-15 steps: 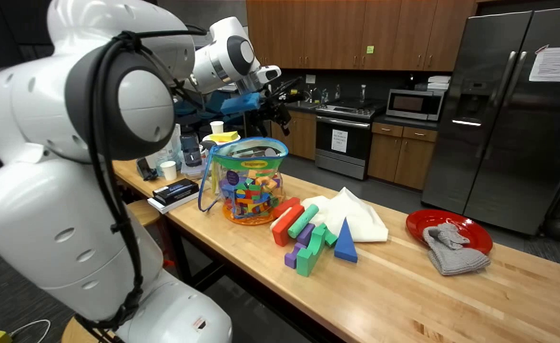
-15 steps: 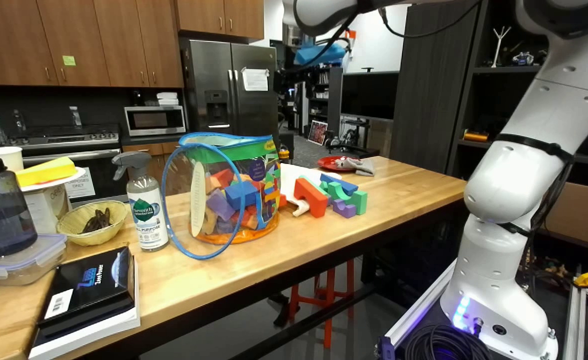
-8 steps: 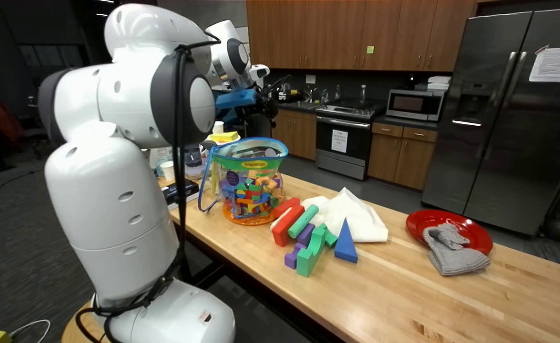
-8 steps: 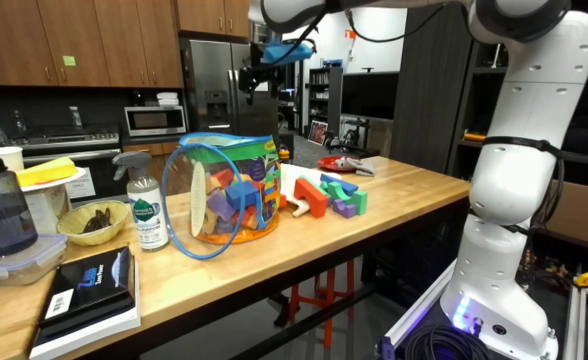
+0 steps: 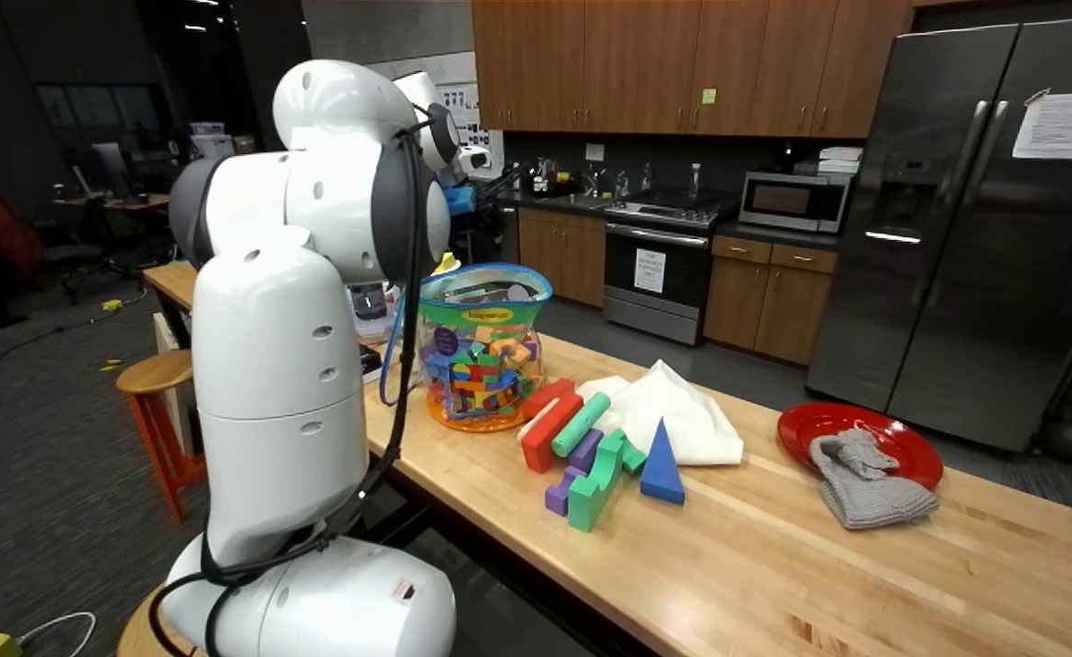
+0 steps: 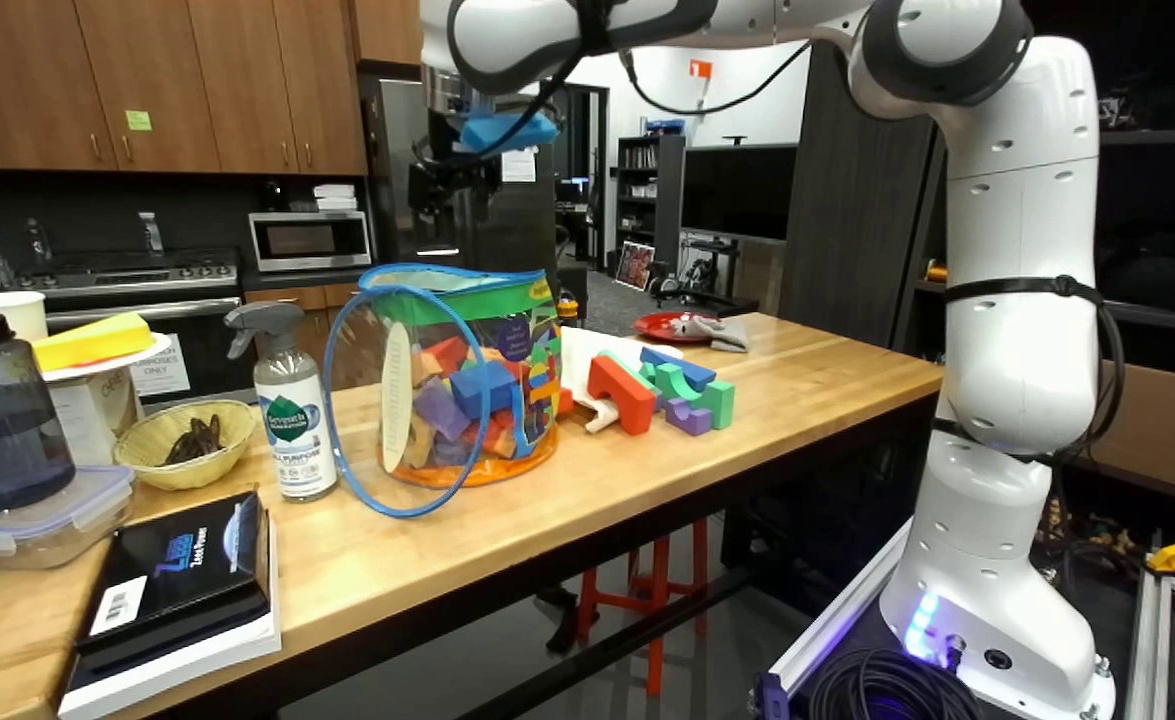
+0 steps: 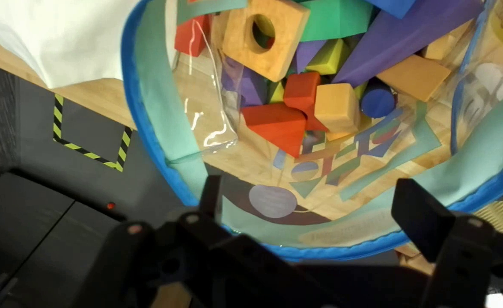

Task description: Remove the yellow rectangle plush toy from the bag and put it on the countertop

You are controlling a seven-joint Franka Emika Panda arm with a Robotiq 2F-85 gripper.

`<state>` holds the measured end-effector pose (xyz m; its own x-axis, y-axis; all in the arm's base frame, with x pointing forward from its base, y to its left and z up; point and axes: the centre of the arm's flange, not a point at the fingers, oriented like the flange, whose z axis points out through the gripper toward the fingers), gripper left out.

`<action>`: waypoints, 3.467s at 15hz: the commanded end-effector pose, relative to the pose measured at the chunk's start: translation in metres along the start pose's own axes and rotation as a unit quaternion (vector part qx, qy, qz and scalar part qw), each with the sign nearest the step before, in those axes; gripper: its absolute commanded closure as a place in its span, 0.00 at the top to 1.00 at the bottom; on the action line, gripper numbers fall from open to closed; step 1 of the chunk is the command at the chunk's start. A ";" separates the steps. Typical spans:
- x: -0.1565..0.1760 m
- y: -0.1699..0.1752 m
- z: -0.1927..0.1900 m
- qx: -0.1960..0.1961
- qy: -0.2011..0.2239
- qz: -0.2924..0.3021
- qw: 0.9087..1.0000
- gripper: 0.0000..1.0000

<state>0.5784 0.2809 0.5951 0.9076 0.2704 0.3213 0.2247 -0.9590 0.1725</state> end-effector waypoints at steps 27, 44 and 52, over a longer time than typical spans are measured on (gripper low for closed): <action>-0.015 -0.055 0.146 0.019 -0.058 -0.045 0.997 1.00; -0.041 -0.091 0.165 0.011 -0.066 -0.015 0.998 1.00; -0.039 -0.074 0.182 -0.020 0.014 0.019 1.000 1.00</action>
<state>0.5972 0.3342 0.4094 0.9215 0.2604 0.2883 0.2123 -0.9590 0.1877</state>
